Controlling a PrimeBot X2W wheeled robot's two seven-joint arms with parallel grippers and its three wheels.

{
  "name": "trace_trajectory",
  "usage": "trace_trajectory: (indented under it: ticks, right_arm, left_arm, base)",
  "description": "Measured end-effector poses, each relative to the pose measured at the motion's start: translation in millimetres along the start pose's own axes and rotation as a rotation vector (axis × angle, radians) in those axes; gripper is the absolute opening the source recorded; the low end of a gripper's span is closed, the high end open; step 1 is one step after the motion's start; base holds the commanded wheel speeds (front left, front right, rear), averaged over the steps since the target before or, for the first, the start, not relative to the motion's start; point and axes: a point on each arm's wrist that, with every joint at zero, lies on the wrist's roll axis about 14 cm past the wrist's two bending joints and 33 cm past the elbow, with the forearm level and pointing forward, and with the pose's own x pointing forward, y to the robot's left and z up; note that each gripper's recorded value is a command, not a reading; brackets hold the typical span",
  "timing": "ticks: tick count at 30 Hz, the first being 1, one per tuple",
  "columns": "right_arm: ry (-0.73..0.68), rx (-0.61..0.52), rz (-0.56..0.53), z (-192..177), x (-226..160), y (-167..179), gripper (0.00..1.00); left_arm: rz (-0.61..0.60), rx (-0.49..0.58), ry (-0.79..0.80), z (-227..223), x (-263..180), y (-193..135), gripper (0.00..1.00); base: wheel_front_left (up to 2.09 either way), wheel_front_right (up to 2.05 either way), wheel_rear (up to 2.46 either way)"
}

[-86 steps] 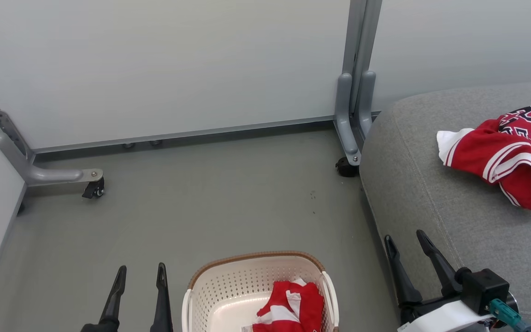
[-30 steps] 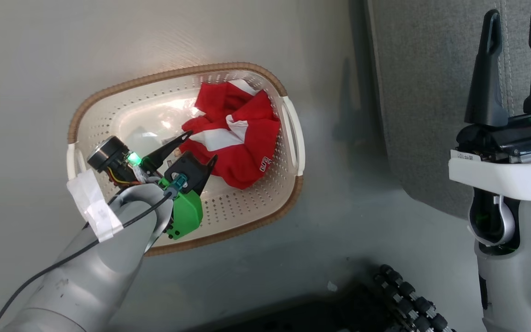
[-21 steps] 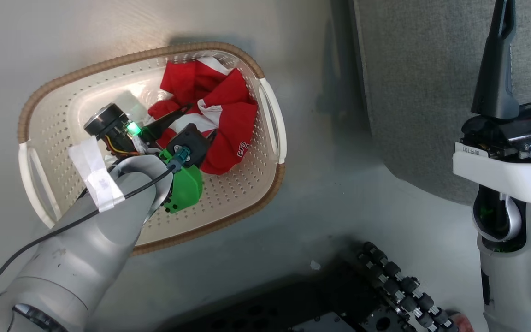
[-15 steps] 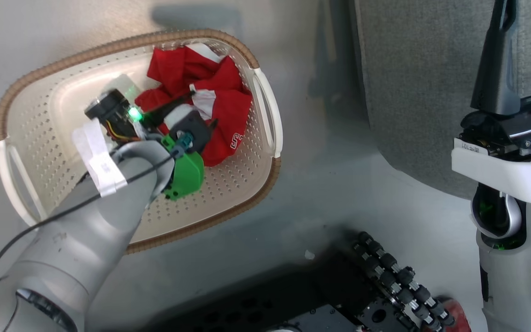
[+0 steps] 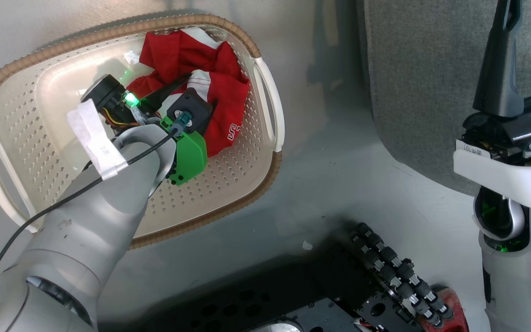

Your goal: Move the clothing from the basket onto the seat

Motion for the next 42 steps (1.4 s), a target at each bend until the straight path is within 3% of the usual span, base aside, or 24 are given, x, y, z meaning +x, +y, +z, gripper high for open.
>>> trace_trajectory:
  ticks: [7, 10, 16, 24, 31, 42]
  right_arm:
    - [0.007, -0.013, 0.014, -2.2, -0.9, 1.8, 1.0]
    - [0.009, -0.014, 0.014, -3.0, -1.1, 1.9, 1.0]
    - [-0.012, 0.009, 0.0, 3.4, 0.3, -0.2, 1.0]
    - [-0.061, 0.021, -0.009, 23.9, 3.1, -1.2, 1.0]
    - [-0.094, 0.058, -0.016, 48.9, -5.5, 1.9, 1.0]
    - [-0.106, 0.125, 0.025, 86.1, -41.7, 22.6, 1.0]
  left_arm:
    - [-0.031, -0.01, -0.026, 9.6, 6.3, -13.7, 1.0]
    - [-0.054, -0.004, -0.054, 18.1, 8.4, -20.6, 0.0]
    - [-0.046, -0.006, -0.054, 18.0, 4.9, -15.5, 0.0]
    - [0.006, -0.09, -0.128, 45.0, -7.7, -11.1, 0.0]
    - [0.033, -0.162, -0.164, 59.1, -44.6, -37.7, 0.0]
    - [0.241, -0.273, -0.329, 106.6, -130.7, -35.5, 0.0]
  base:
    - [0.0, 0.0, 0.0]
    - [0.0, 0.0, 0.0]
    - [0.0, 0.0, 0.0]
    - [0.0, 0.0, 0.0]
    - [0.0, 0.0, 0.0]
    - [0.0, 0.0, 0.0]
